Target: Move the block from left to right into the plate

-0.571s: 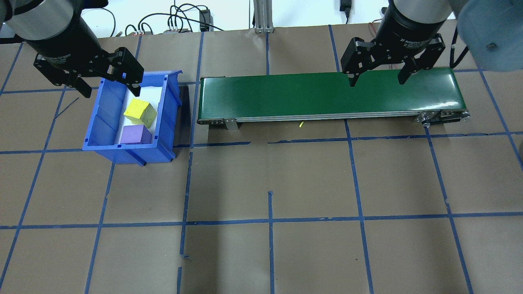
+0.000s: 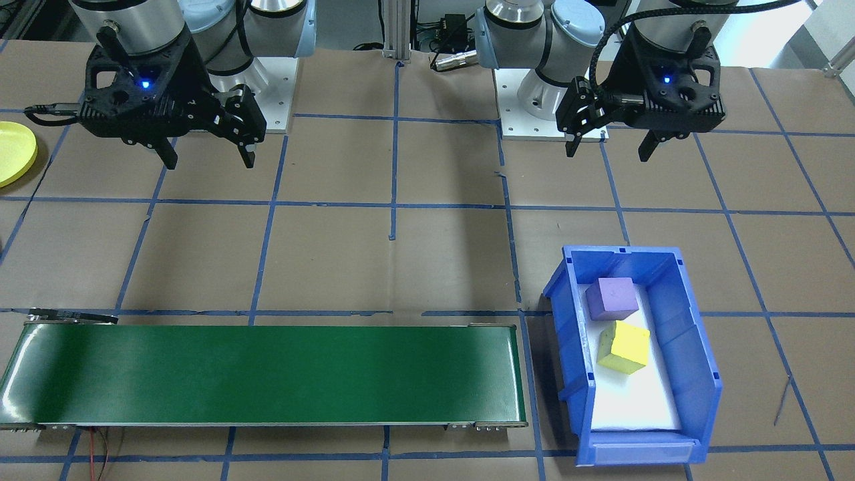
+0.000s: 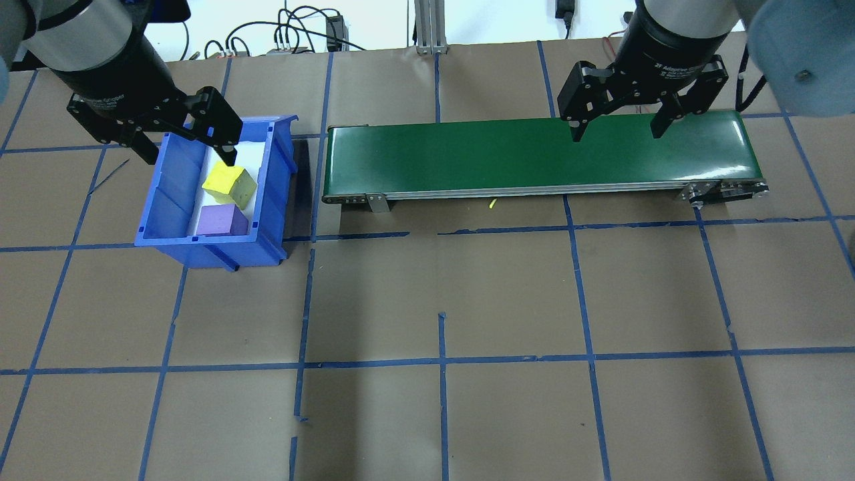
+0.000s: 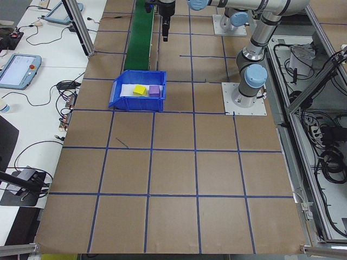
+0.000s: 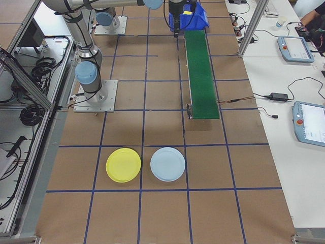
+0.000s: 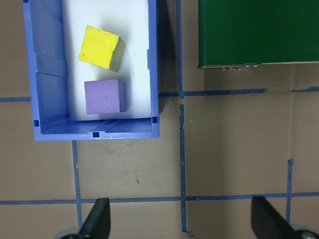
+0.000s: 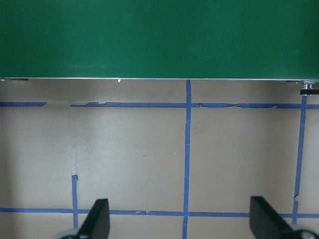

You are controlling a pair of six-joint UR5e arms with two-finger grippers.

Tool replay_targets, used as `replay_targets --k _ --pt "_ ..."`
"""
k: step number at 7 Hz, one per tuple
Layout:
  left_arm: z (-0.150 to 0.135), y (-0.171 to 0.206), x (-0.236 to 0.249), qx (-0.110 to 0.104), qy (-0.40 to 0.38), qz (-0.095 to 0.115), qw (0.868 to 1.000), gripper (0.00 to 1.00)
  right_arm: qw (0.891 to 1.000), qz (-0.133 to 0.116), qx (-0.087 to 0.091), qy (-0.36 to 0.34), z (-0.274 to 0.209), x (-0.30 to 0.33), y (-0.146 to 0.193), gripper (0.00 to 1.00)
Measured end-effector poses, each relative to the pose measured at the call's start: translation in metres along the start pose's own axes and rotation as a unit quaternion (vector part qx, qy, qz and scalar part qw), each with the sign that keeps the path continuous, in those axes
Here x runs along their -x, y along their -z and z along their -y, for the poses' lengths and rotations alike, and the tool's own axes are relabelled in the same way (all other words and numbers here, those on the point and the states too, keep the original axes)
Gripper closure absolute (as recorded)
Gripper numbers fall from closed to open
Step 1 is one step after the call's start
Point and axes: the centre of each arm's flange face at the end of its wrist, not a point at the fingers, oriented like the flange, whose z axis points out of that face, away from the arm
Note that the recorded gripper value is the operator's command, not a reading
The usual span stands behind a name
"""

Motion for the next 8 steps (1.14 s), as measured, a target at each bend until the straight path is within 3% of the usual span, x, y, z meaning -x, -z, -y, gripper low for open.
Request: replay_targets --k 2,4,6,8 --pt "0.045 -0.047 0.038 0.009 -0.010 -0.003 1.000 0.00 1.000 0.000 0.000 0.000 0.000 0.000 0.000 0.00" --pt "0.093 -0.110 0.093 -0.004 0.018 -0.030 0.999 0.00 1.000 0.001 0.000 0.000 0.000 0.000 0.000 0.00" --pt "0.108 -0.173 0.118 0.017 0.009 -0.037 0.999 0.00 1.000 0.001 0.000 0.000 0.000 0.000 0.000 0.00" --pt "0.101 -0.226 0.123 0.041 0.008 -0.040 0.998 0.00 1.000 0.001 0.000 0.000 0.000 0.000 0.000 0.00"
